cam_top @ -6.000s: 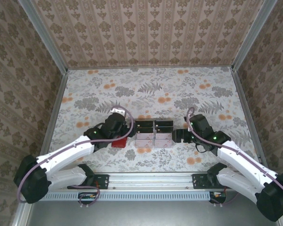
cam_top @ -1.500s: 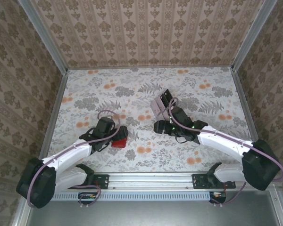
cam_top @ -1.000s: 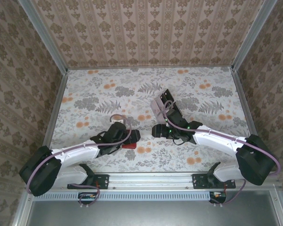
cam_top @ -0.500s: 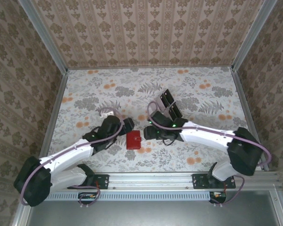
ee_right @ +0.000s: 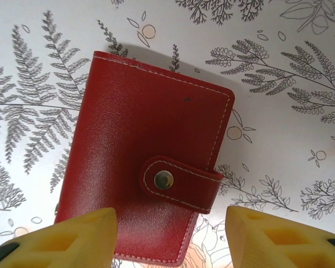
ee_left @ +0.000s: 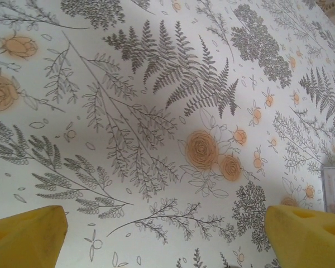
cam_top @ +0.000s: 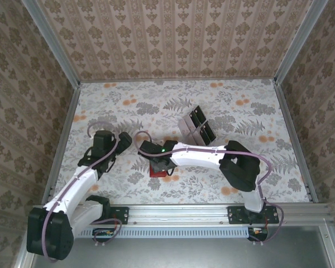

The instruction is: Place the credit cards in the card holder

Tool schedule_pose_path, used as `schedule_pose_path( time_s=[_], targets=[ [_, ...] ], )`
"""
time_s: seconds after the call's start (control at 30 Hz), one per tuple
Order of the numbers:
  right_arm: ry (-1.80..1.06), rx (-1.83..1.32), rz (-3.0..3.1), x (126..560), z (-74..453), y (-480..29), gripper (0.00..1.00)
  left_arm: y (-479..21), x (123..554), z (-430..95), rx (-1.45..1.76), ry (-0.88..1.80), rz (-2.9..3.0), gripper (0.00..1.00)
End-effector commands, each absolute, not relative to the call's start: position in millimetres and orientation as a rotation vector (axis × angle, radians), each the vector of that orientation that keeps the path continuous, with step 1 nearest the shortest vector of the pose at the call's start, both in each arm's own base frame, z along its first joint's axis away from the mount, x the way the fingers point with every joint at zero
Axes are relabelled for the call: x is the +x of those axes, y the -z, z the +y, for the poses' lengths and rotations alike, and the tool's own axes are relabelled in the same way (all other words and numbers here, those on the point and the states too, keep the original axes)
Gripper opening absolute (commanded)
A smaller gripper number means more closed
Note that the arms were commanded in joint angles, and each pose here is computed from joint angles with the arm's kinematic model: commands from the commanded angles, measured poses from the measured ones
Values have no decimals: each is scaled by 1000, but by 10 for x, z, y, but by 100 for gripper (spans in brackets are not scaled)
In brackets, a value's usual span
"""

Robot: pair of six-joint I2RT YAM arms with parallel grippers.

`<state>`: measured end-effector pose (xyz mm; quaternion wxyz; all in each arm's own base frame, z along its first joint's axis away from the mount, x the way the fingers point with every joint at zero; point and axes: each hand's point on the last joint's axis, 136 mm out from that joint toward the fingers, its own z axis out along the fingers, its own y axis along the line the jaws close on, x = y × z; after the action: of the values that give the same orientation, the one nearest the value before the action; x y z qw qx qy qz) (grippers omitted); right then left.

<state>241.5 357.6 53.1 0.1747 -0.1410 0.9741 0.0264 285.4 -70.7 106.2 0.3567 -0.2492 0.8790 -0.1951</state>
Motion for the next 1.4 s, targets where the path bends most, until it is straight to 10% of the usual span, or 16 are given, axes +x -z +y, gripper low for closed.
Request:
schedule_pose_path(
  time_s=[0.0,0.53,0.87,1.13,1.37],
  targets=[
    [53,-434,2764,2418,3485,-506,55,-984,2770,-713,-619,539,2305,100],
    [104,-441,2755,2493,3552,-396,53,-881,2765,-674,-637,566,2312,100],
    [118,-433,2735,2506,3495,-274,36,-891,2775,-685,-633,576,2310,100],
    [40,-416,2768,2477,3454,-178,0,-898,2759,-700,-619,580,2322,100],
    [-82,-404,2703,2540,3423,-464,0,-931,2752,-797,-581,635,2333,100]
  ],
)
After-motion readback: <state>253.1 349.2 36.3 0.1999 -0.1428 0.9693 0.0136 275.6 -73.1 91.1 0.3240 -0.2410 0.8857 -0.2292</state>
